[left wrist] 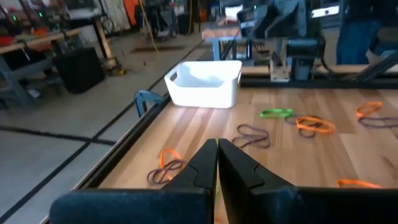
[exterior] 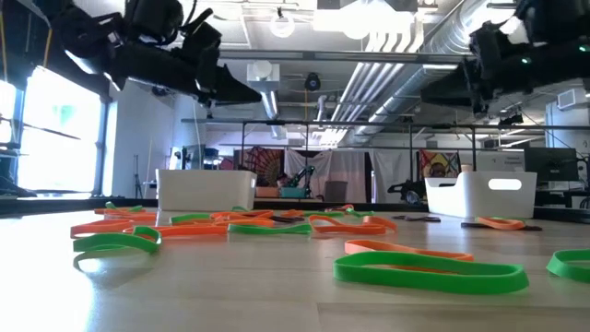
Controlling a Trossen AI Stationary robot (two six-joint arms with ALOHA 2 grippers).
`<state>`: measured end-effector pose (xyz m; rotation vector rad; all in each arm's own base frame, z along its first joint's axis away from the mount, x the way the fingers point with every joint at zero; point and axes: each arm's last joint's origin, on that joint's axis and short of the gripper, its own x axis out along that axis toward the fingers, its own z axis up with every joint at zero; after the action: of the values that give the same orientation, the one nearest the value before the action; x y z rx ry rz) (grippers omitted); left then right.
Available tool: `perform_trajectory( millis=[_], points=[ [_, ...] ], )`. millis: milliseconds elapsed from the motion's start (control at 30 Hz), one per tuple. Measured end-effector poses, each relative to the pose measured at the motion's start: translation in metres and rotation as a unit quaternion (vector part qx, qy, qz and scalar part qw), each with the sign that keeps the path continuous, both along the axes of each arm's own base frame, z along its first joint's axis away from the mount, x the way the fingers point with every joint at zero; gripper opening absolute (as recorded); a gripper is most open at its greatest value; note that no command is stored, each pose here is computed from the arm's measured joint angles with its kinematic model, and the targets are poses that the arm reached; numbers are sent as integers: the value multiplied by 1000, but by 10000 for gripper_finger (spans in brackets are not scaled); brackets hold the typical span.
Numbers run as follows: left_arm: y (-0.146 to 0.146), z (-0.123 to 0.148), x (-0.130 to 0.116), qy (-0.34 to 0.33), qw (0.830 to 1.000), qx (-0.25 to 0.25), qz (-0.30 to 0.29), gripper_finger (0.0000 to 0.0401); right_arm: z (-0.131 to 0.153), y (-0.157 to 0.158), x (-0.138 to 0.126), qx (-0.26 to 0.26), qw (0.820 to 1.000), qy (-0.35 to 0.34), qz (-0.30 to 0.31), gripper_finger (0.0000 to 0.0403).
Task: Sort rubber bands into baskets
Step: Put the orange rubber band into the top right white bin
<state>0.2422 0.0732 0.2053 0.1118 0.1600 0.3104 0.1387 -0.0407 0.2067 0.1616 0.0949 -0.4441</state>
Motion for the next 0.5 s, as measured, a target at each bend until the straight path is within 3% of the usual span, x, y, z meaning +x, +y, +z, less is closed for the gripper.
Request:
perform_trajectory(
  millis=[300, 500],
  points=[
    [0, -3, -2, 0, 1000, 5, 1, 5, 19, -10, 40, 17, 997, 73, 0, 115],
    [6, -4, -4, -6, 1000, -27, -2, 5, 17, -17, 66, 16, 990, 138, 5, 115]
  ],
)
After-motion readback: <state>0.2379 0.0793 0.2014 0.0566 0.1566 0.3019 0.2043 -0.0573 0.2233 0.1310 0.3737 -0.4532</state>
